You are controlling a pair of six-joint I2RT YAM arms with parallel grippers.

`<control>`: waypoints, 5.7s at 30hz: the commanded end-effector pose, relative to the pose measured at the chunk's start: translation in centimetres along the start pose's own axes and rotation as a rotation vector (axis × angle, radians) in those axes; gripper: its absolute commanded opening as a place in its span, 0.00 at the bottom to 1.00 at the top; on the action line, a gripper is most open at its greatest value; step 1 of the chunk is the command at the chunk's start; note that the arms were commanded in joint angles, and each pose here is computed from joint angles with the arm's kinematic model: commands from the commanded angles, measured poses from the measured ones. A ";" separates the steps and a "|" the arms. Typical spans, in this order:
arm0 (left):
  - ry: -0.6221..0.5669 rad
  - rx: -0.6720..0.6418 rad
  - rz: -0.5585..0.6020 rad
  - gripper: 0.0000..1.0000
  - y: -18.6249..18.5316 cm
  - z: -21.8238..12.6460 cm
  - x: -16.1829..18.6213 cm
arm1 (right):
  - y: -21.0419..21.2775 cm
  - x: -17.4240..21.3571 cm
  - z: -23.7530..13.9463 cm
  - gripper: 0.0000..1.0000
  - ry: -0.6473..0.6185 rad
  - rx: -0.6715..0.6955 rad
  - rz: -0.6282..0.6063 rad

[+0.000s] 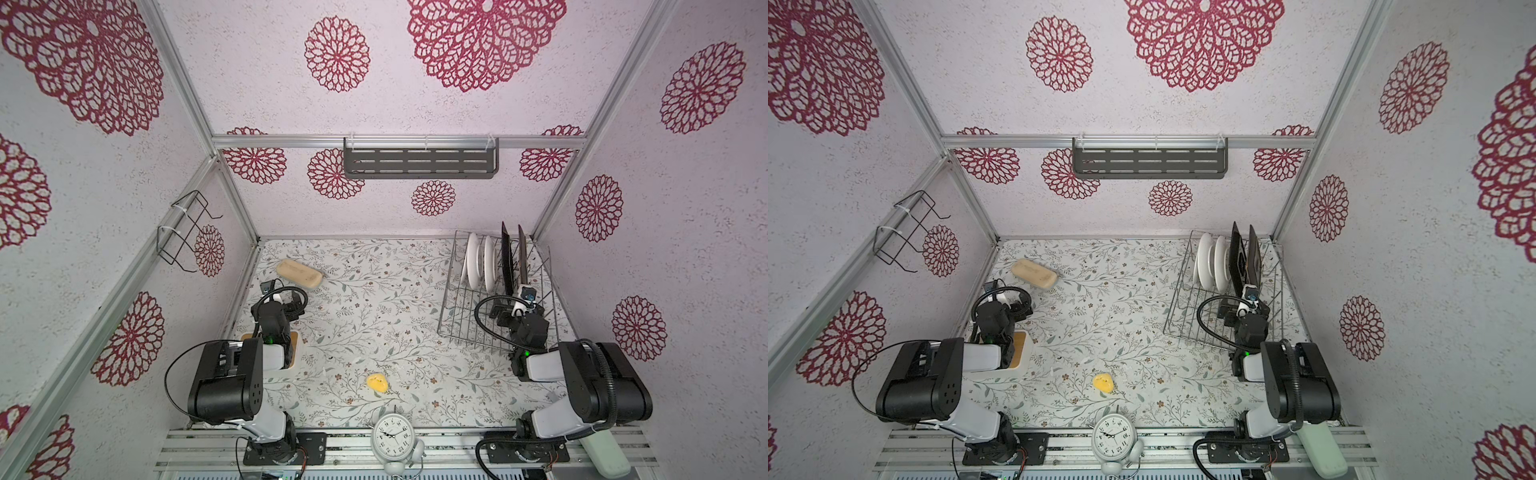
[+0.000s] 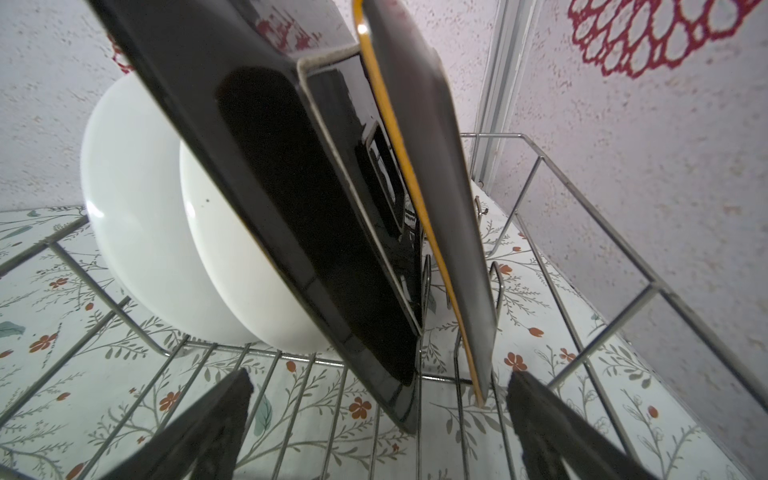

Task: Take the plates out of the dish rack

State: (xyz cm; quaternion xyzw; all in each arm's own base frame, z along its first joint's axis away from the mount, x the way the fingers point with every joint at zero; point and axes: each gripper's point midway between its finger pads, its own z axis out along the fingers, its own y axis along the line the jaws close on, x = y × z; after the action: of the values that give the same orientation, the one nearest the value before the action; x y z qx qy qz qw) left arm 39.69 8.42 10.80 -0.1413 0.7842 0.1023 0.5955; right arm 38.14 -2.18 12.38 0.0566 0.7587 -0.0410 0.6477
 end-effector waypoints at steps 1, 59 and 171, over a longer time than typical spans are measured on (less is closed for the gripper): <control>-0.037 0.005 0.000 0.97 -0.1 0.1 -1.5 | 0.0 1.2 -0.1 0.99 0.039 -0.001 -0.016; 0.300 0.352 -0.154 0.97 -14.2 -12.1 -4.0 | 6.7 -9.1 -6.0 0.99 0.453 0.109 0.032; 0.375 0.635 -0.189 0.99 -23.7 -16.4 -5.9 | 2.5 -10.0 5.6 0.19 0.499 0.555 -0.421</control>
State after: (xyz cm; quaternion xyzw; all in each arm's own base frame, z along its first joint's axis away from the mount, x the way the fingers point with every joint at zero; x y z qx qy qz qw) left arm 34.82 -18.50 19.97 -0.0463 0.8603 -0.2302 0.4524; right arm 46.14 -0.18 20.43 0.0750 0.8527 -0.3524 0.3782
